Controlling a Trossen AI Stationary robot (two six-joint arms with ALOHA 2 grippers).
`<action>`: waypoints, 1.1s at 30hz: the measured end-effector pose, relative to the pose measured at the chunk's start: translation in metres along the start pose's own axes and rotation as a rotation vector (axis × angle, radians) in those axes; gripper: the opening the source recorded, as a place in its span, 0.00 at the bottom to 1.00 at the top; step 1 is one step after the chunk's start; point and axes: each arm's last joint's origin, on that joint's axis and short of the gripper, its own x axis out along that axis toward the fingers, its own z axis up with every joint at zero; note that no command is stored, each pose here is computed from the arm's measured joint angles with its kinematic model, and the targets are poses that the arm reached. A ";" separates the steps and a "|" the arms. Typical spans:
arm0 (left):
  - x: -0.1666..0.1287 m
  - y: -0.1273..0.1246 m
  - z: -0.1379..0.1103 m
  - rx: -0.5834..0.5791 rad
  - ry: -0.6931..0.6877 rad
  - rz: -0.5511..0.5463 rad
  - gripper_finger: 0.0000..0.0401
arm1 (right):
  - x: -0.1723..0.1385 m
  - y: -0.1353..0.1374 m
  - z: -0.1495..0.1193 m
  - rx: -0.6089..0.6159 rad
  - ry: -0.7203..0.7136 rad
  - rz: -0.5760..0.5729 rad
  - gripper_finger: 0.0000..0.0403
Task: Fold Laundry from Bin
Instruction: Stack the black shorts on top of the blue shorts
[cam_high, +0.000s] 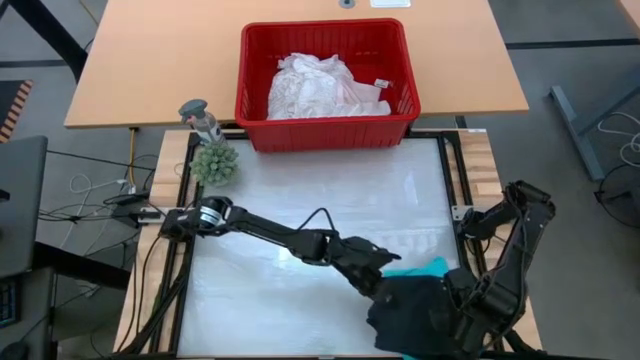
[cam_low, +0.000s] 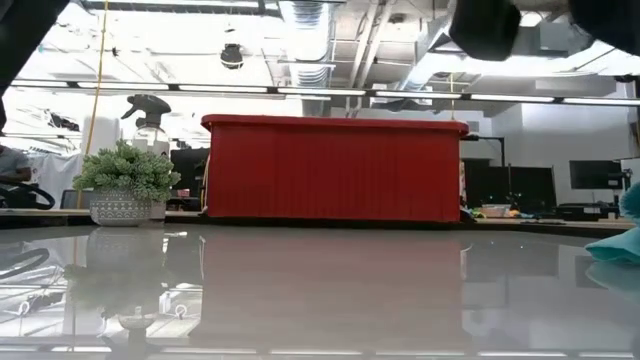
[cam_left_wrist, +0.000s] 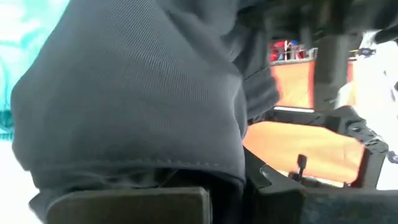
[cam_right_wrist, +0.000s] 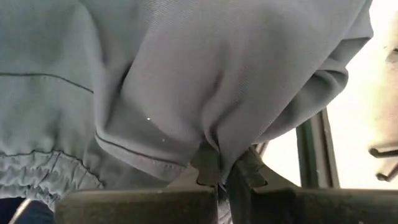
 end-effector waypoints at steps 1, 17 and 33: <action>0.004 0.004 -0.001 -0.018 0.012 0.005 0.02 | 0.000 -0.001 -0.001 -0.003 0.005 -0.006 0.08; 0.026 0.037 -0.003 -0.109 0.033 -0.009 0.02 | 0.029 -0.010 -0.003 0.020 0.061 -0.218 0.12; 0.026 0.039 -0.002 0.021 -0.019 0.023 0.35 | 0.032 -0.003 -0.004 0.003 0.037 -0.113 0.34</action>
